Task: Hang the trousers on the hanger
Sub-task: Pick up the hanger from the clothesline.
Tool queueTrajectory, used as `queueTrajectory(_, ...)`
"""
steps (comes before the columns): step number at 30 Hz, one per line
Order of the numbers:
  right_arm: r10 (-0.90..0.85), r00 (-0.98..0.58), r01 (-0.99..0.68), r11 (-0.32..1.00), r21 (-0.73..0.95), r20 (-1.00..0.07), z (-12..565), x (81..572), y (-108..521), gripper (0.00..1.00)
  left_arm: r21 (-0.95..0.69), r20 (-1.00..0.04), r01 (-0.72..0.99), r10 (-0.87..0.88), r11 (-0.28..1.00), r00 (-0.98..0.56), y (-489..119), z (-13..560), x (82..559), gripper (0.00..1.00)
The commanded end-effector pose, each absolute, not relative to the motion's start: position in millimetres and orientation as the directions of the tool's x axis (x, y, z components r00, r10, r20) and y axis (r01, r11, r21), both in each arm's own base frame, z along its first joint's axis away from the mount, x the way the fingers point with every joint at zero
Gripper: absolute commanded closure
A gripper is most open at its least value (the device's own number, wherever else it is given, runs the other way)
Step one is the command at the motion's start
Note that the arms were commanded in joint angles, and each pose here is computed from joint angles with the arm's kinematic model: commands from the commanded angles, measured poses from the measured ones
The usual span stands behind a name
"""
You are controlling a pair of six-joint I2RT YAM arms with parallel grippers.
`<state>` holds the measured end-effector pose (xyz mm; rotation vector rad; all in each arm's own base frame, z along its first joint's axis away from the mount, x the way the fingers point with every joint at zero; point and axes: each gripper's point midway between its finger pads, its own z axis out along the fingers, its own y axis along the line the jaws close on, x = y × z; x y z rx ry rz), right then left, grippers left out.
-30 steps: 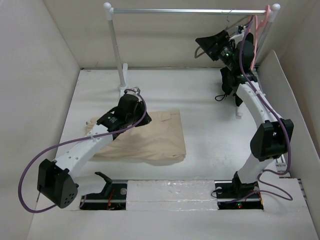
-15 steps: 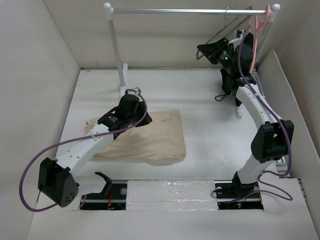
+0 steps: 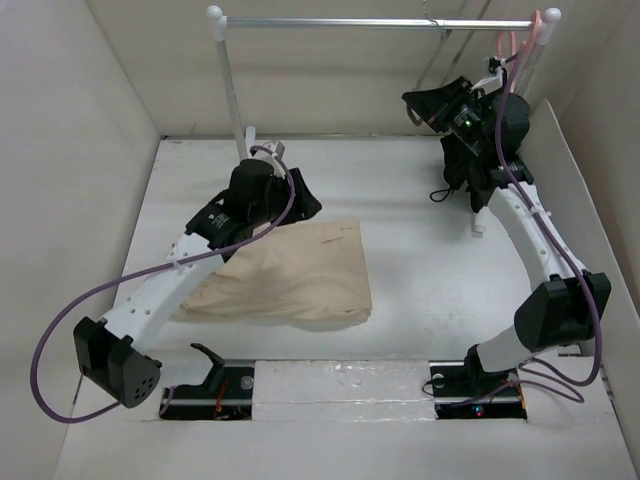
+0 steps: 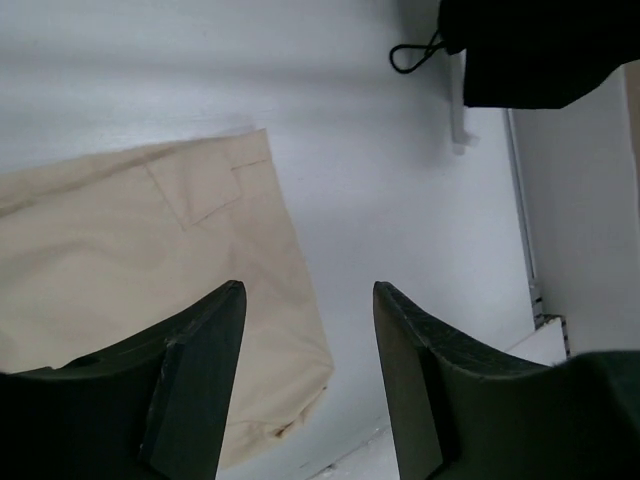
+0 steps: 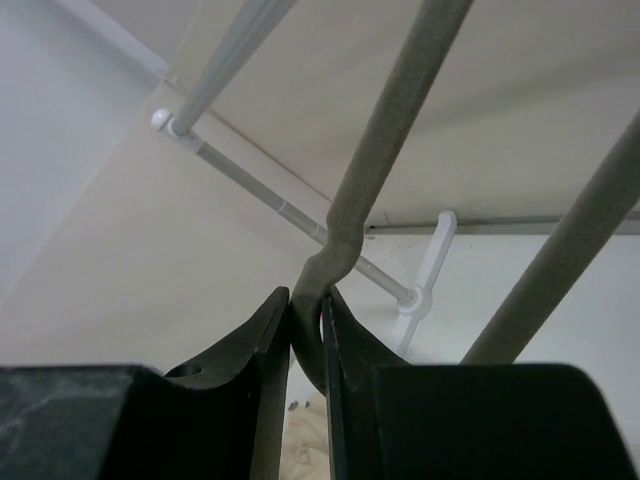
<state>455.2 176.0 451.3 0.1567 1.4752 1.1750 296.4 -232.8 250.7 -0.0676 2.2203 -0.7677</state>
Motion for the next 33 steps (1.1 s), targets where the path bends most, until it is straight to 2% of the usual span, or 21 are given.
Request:
queueTrajectory(1,0.622,-0.260,-0.589,0.504,0.631,-0.739,465.2,431.2,177.2,0.84,-0.571,-0.695,0.281,-0.272,0.771,-0.666,-246.7,292.2,300.8,0.49)
queueTrajectory(2,0.599,-0.275,-0.583,0.518,0.626,-0.752,453.3,422.7,177.0,0.84,-0.585,-0.709,0.325,-0.273,0.743,-0.650,-254.8,316.2,303.6,0.46)
queueTrajectory(5,0.574,-0.298,-0.564,0.539,0.626,-0.763,433.9,419.7,176.6,0.85,-0.591,-0.716,0.356,-0.269,0.724,-0.644,-259.6,329.7,303.1,0.45)
queueTrajectory(9,0.527,-0.301,-0.589,0.553,0.590,-0.794,417.0,412.1,179.2,0.93,-0.601,-0.739,0.411,-0.281,0.686,-0.613,-270.9,362.7,310.9,0.43)
queueTrajectory(12,0.514,-0.280,-0.601,0.565,0.566,-0.811,418.8,412.6,171.8,0.96,-0.604,-0.747,0.442,-0.278,0.663,-0.604,-279.8,378.4,316.8,0.43)
queueTrajectory(15,0.501,-0.265,-0.614,0.570,0.545,-0.823,425.5,409.9,165.0,0.96,-0.609,-0.755,0.471,-0.285,0.639,-0.590,-286.9,395.8,321.2,0.42)
queueTrajectory(21,0.450,-0.348,-0.606,0.561,0.564,-0.822,386.8,389.4,169.4,0.96,-0.629,-0.762,0.531,-0.314,0.567,-0.567,-303.5,426.8,328.8,0.38)
queueTrajectory(28,0.338,-0.462,-0.595,0.568,0.569,-0.820,332.2,343.3,180.9,0.96,-0.628,-0.770,0.568,-0.320,0.533,-0.551,-341.1,433.9,341.0,0.35)
queueTrajectory(33,0.304,-0.513,-0.610,0.529,0.590,-0.803,313.9,309.3,193.1,0.96,-0.574,-0.795,0.548,-0.255,0.609,-0.550,-386.6,397.1,355.6,0.35)
